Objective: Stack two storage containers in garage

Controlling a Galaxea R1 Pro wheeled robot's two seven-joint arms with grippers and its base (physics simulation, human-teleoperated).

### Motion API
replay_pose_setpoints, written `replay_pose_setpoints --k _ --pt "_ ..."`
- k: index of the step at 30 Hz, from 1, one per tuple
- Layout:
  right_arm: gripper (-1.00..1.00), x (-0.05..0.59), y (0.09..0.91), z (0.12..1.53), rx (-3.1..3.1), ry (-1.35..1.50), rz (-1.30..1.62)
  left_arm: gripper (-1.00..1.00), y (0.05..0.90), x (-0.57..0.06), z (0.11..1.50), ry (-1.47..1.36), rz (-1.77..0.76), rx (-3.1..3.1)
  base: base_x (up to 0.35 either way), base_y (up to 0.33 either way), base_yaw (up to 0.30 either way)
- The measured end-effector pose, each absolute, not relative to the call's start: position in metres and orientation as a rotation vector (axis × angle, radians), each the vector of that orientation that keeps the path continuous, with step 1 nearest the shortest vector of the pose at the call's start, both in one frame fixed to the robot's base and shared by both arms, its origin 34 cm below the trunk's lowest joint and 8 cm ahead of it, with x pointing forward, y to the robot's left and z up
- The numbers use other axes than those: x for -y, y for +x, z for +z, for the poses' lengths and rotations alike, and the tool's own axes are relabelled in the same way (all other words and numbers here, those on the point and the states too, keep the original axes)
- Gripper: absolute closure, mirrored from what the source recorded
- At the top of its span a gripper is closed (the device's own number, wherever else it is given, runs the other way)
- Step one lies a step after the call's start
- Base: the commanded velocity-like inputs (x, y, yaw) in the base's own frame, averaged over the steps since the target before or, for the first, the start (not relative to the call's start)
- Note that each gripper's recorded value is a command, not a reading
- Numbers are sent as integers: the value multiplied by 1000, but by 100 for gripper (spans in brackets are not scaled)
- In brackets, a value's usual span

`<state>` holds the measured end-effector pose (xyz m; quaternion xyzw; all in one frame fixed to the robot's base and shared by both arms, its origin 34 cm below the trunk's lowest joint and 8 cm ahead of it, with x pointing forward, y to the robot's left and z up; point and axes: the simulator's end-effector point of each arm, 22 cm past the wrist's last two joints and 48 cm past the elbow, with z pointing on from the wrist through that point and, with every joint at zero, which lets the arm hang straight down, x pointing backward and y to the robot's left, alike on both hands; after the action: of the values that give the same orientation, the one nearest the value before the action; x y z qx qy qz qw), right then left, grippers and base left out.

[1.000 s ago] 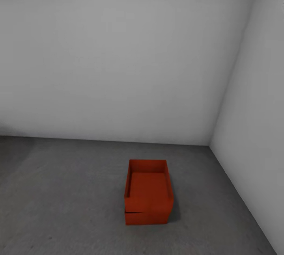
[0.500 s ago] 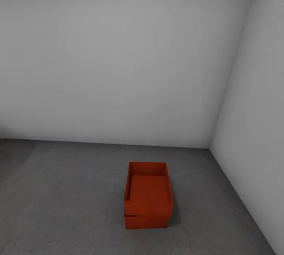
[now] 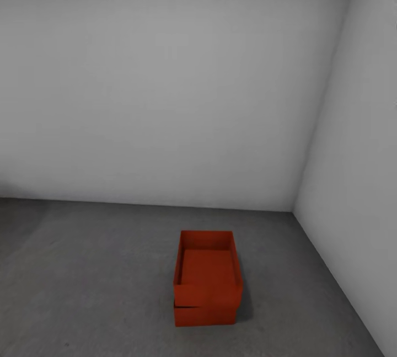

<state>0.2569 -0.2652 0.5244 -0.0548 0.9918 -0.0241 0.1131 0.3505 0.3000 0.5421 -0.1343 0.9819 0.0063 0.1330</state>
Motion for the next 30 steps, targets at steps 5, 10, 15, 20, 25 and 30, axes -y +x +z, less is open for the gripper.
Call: replay_pose_setpoints --k 5,10,15,20,25,30 --pt "-100 266 260 525 -2902 -159 -72 -100 353 -300 544 -391 16 -2840 0 0 0" --pt "-100 266 263 526 -2894 -158 -73 -100 356 -300 546 -390 15 -2832 0 0 0" --pt "-100 265 266 527 -2887 -157 -72 -100 359 -300 547 -390 13 -2824 0 0 0" --pt "-100 265 269 528 -2879 -156 -72 -100 363 -301 549 -388 12 -2814 0 0 0" --pt "-100 265 272 529 -2871 -156 -72 -100 367 -303 552 -384 15 -2802 0 0 0" --pt "-100 265 274 530 -2864 -154 -73 -100 371 -303 554 -384 14 -2793 0 0 0"
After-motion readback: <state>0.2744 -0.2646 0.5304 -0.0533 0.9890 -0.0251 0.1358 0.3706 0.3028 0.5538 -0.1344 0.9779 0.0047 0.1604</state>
